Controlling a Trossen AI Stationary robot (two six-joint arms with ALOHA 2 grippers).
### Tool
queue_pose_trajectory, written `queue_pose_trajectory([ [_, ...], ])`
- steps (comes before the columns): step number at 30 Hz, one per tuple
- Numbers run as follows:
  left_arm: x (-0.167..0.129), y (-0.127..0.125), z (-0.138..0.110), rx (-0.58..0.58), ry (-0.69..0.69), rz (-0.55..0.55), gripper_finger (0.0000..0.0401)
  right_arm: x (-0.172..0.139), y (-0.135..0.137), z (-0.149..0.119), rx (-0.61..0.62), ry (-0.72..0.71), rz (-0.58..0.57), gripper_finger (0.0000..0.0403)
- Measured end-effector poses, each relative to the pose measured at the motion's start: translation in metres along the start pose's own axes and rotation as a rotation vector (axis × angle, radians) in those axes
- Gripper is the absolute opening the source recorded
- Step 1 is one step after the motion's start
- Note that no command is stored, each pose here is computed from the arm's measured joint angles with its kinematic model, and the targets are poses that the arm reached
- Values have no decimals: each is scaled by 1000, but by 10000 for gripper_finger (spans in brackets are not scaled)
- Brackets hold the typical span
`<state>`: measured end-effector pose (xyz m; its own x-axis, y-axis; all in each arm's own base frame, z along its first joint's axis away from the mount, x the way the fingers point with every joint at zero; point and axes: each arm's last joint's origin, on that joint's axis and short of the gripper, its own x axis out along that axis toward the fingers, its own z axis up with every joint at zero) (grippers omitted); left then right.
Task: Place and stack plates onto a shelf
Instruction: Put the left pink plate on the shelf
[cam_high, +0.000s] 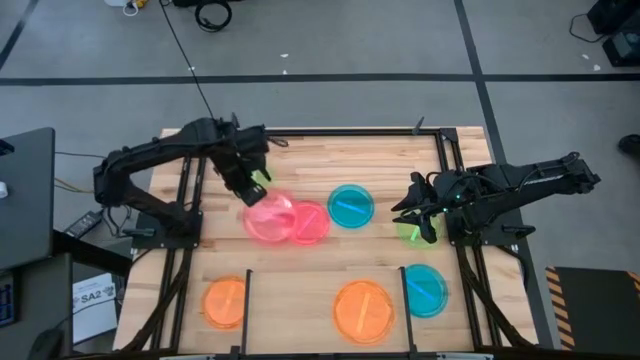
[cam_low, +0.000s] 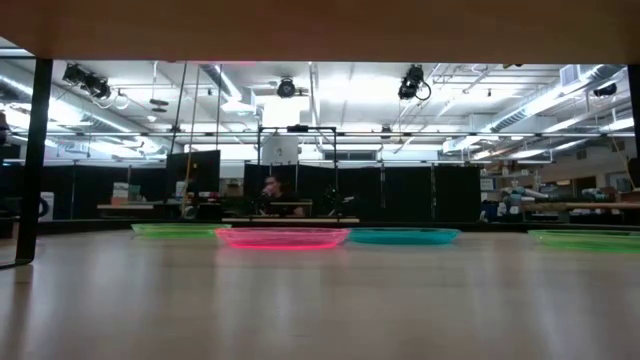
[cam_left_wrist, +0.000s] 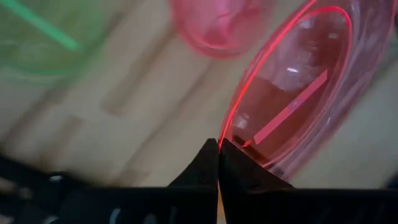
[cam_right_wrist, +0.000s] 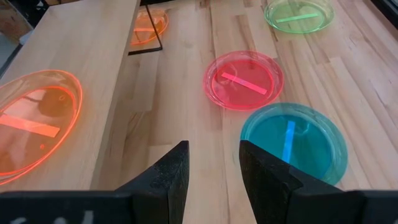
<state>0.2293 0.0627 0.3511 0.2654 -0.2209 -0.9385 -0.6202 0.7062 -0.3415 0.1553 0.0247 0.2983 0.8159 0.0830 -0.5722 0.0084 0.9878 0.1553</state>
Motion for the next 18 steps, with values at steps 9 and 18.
queue_pose_trajectory([
  [9,13,-50,-18,40,-19,-102,2,0,0,0,-50,0,0,148],
  [18,36,-101,-45,38,24,-177,2,0,0,0,-50,0,0,148],
])
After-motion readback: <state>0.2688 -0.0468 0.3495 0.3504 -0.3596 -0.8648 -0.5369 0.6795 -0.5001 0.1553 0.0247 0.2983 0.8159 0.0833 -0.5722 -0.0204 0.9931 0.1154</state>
